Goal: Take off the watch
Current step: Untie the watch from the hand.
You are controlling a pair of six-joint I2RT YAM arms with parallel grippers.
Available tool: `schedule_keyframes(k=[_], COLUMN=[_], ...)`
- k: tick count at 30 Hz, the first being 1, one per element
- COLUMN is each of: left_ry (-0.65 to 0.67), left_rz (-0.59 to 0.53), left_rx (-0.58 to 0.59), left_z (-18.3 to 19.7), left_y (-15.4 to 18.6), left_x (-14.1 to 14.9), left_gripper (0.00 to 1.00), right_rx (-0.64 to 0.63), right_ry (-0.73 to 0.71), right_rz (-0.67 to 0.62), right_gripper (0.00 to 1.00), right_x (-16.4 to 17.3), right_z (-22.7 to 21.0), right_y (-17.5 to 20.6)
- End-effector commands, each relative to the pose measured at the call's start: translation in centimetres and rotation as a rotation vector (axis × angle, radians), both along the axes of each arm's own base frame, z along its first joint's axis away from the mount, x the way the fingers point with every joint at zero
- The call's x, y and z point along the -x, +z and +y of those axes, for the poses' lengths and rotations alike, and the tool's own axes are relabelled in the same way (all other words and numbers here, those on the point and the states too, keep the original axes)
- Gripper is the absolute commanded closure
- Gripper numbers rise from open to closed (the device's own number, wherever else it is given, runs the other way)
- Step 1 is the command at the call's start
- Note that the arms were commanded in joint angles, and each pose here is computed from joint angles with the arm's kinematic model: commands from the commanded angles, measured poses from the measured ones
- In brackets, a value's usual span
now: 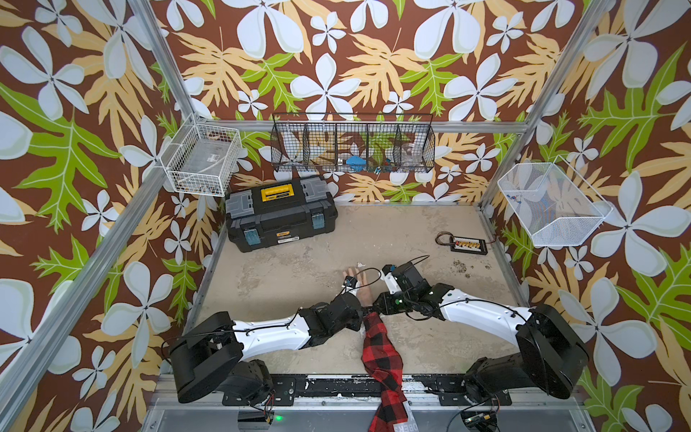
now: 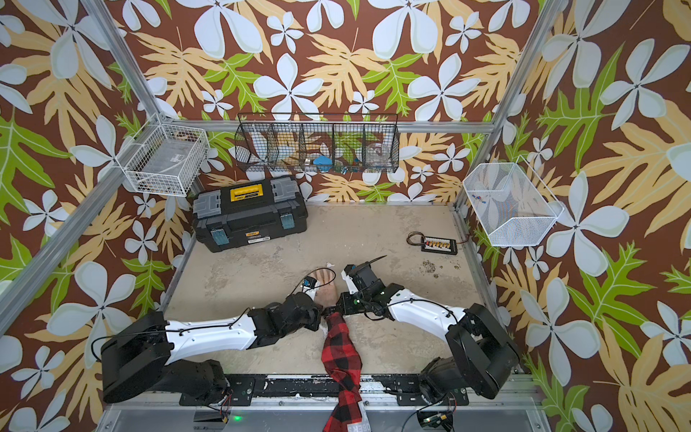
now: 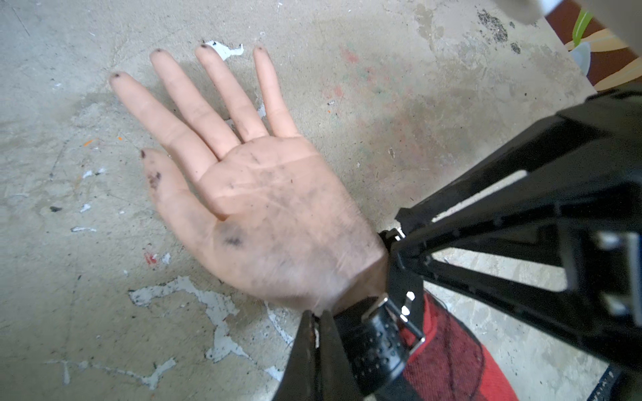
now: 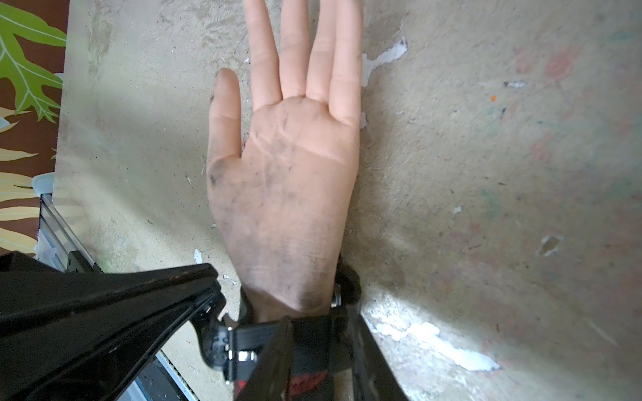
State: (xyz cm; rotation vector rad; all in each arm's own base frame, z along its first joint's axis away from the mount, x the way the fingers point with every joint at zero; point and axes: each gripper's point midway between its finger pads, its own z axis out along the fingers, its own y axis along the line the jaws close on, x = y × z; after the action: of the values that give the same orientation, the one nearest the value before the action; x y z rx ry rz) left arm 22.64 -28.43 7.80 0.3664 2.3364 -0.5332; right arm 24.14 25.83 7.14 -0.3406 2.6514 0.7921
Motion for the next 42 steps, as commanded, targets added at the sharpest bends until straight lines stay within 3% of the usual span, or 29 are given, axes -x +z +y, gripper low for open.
schedule_keyframes(k=[1, 12, 17, 22, 27, 31, 35, 37, 39, 42], left_ry=[-0.011, 0.024, 0.053, 0.075, 0.042, -0.002, -0.04, -0.061, -0.064, -0.085], left_rz=[-0.023, -0.16, -0.19, -0.176, -0.148, -0.123, -0.068, -0.041, -0.019, -0.012], left_rx=[-0.001, 0.063, 0.08, 0.095, 0.131, 0.153, 0.185, 0.18, 0.167, 0.157], left_z=[-0.1, 0.6, 1.8, 2.9, 3.0, 2.5, 1.4, 0.8, 0.4, -0.1], left_y=[1.3, 8.5, 9.8, 8.7, 7.0, 5.5, 3.7, 2.8, 1.8, 1.1], left_x=[-0.2, -1.3, -1.3, -0.9, 0.1, 0.9, 1.5, 1.7, 1.7, 1.7], left_gripper=[0.91, 0.5, 0.47, 0.47, 0.47, 0.49, 0.49, 0.5, 0.51, 0.52], right_rx=[0.004, -0.027, -0.084, -0.2, -0.197, -0.159, -0.114, -0.1, -0.088, -0.077], right_ry=[0.002, -0.004, 0.011, 0.058, 0.086, 0.092, 0.086, 0.079, 0.073, 0.059], right_rz=[-0.035, -0.095, -0.112, -0.09, -0.032, -0.01, -0.02, -0.025, -0.022, -0.01], right_gripper=[0.67, 0.61, 0.51, 0.41, 0.41, 0.5, 0.81, 0.92, 0.99, 1.0], right_x=[-0.4, -0.8, -0.7, 0.0, 0.5, 0.5, 0.0, -0.1, 0.0, 0.2], right_z=[-0.1, 0.0, 0.7, 2.4, 3.0, 2.8, 2.4, 2.2, 2.0, 1.6], right_y=[1.1, 5.0, 7.2, 9.0, 7.1, 5.3, 4.2, 3.9, 3.4, 2.8])
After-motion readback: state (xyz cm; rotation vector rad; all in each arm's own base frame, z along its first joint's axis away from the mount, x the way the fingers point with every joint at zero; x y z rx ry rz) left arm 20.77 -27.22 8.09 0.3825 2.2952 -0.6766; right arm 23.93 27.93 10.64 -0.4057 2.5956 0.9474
